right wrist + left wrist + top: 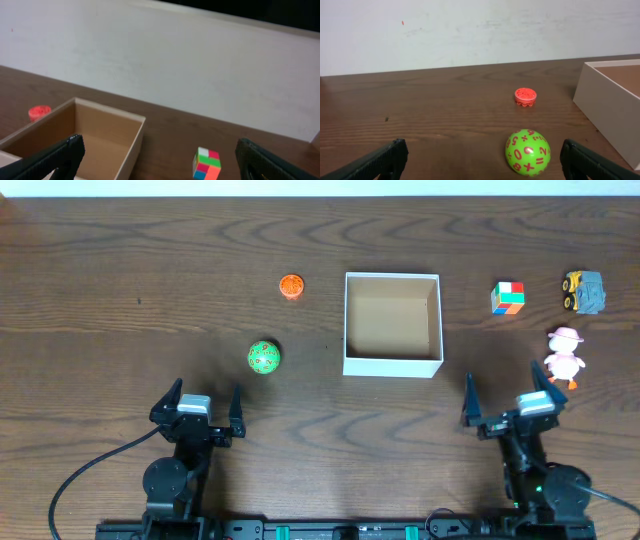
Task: Pack container
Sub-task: 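Move the right gripper over the 2x2 Rubik's cube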
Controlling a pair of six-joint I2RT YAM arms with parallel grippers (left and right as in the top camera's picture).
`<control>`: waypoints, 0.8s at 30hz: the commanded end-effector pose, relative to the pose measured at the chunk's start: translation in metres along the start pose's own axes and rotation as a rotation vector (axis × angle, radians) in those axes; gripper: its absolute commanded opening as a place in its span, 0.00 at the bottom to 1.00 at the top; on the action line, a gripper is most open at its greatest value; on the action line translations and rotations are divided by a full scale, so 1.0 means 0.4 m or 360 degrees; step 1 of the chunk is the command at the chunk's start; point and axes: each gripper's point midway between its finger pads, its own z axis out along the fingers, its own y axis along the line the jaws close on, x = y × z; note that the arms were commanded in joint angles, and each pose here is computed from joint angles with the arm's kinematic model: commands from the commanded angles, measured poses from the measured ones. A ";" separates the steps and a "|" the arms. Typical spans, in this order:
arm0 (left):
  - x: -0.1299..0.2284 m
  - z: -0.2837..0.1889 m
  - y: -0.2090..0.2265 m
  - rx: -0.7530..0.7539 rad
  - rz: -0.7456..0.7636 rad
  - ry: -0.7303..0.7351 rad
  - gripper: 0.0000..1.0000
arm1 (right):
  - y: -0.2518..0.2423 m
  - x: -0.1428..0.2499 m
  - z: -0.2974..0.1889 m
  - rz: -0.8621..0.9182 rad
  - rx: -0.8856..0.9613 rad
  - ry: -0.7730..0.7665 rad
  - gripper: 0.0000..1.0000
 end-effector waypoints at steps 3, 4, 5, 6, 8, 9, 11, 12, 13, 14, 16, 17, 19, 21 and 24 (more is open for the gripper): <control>0.038 0.002 0.000 0.0000 -0.0017 0.0070 0.98 | -0.032 -0.069 0.046 0.0014 0.0038 0.0215 0.99; 0.038 0.002 0.000 0.0001 -0.0018 0.0070 0.98 | -0.036 -0.077 0.063 0.0027 0.0027 0.0298 0.99; 0.038 0.002 0.000 0.0001 -0.0018 0.0070 0.98 | -0.040 -0.084 0.081 0.0039 0.0017 0.0375 0.99; 0.038 0.002 0.000 0.0001 -0.0018 0.0070 0.98 | -0.043 -0.091 0.101 0.0052 0.0004 0.0450 0.99; 0.038 0.002 0.000 0.0000 -0.0017 0.0070 0.98 | -0.038 -0.102 0.138 0.0083 -0.0063 0.0590 0.99; 0.038 0.002 0.000 0.0000 -0.0017 0.0070 0.98 | -0.030 -0.108 0.158 0.0107 -0.0117 0.0670 0.99; 0.038 0.002 0.000 0.0000 -0.0017 0.0070 0.98 | 0.002 -0.115 0.184 0.0179 -0.0273 0.0830 0.99; 0.038 0.002 0.000 0.0000 -0.0017 0.0070 0.98 | 0.015 -0.112 0.190 0.0214 -0.0333 0.0901 0.99; 0.038 0.002 0.000 0.0000 -0.0017 0.0070 0.98 | 0.024 -0.107 0.199 0.0246 -0.0376 0.0974 0.99; 0.038 0.002 0.000 0.0000 -0.0017 0.0070 0.98 | 0.028 -0.099 0.208 0.0266 -0.0397 0.1027 0.99; 0.038 0.002 0.000 0.0000 -0.0017 0.0070 0.98 | 0.029 -0.076 0.233 0.0316 -0.0406 0.1109 0.99; 0.038 0.002 0.000 0.0001 -0.0018 0.0070 0.98 | 0.029 -0.062 0.243 0.0350 -0.0399 0.1139 0.99; 0.038 0.002 0.000 0.0001 -0.0018 0.0070 0.98 | 0.026 -0.042 0.271 0.0426 -0.0372 0.1160 0.99; 0.038 0.002 0.000 0.0000 -0.0017 0.0070 0.98 | 0.022 -0.039 0.293 0.0424 -0.0368 0.1143 0.99; 0.038 0.002 0.000 0.0000 -0.0017 0.0070 0.98 | -0.019 -0.054 0.317 0.0433 -0.0217 0.1158 0.99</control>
